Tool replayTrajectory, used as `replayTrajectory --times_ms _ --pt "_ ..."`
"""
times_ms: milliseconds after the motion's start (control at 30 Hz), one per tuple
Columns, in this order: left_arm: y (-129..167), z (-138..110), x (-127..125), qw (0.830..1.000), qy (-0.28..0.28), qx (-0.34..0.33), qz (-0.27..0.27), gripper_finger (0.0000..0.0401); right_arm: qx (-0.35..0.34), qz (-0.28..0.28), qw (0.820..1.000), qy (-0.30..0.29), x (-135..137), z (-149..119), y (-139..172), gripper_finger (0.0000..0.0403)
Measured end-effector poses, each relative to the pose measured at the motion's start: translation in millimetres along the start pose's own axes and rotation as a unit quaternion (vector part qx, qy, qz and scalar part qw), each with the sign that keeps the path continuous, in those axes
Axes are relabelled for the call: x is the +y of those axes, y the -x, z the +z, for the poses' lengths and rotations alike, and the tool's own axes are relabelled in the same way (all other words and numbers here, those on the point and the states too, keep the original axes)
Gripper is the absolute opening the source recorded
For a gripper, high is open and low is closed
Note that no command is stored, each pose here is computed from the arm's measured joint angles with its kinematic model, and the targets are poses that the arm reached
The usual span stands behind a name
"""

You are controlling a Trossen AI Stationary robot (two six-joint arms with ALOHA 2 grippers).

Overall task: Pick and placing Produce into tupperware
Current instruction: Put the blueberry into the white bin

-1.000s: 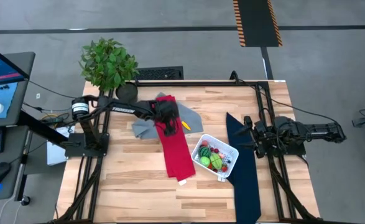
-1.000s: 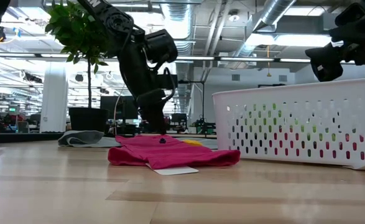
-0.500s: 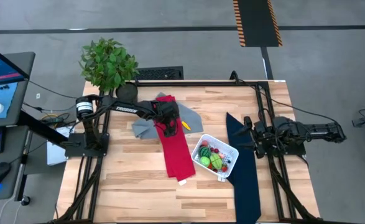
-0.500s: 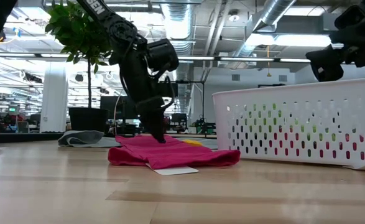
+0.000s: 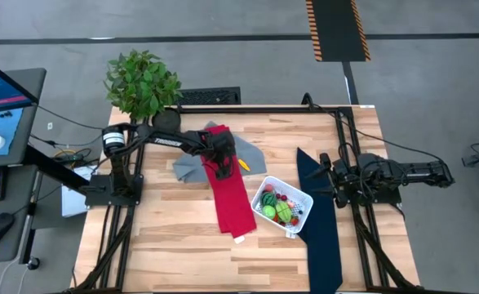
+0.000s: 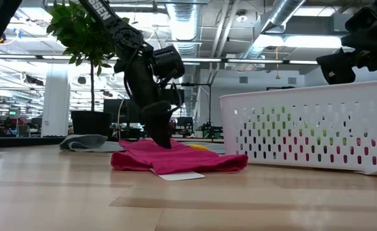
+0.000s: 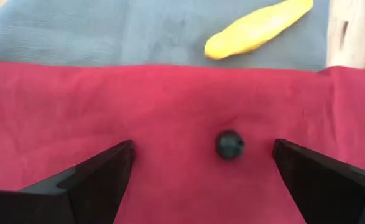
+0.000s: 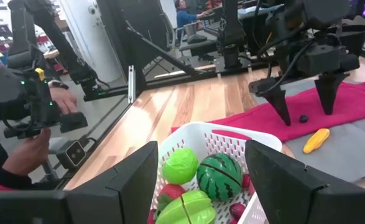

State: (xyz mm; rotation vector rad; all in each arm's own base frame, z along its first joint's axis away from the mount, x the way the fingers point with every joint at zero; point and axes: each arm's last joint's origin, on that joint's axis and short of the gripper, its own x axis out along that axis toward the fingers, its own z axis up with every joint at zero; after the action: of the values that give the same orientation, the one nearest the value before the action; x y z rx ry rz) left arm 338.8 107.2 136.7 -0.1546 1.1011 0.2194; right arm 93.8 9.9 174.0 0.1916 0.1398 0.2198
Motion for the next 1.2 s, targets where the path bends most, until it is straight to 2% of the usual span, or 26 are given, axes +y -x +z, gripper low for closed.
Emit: replayTrajectory --times_ms 233,333,800,1200 --pt "0.8 0.3 1.8 1.0 0.014 -0.002 -0.003 0.0378 0.006 -0.001 1.0 -0.001 -0.2 -1.2 0.0 0.0265" --pt "0.7 0.3 1.7 1.0 0.016 -0.002 -0.003 0.0365 0.006 -0.001 1.0 -0.001 -0.2 -1.2 0.0 0.0265" --pt "0.8 1.8 0.4 0.999 0.046 -0.01 -0.017 0.0208 0.007 -0.001 1.0 -0.001 -0.2 -1.3 0.0 0.0265" --pt "0.6 1.7 -3.1 0.998 0.055 -0.008 -0.019 0.0113 0.007 -0.001 1.0 -0.001 -0.2 -1.3 0.0 0.0265"
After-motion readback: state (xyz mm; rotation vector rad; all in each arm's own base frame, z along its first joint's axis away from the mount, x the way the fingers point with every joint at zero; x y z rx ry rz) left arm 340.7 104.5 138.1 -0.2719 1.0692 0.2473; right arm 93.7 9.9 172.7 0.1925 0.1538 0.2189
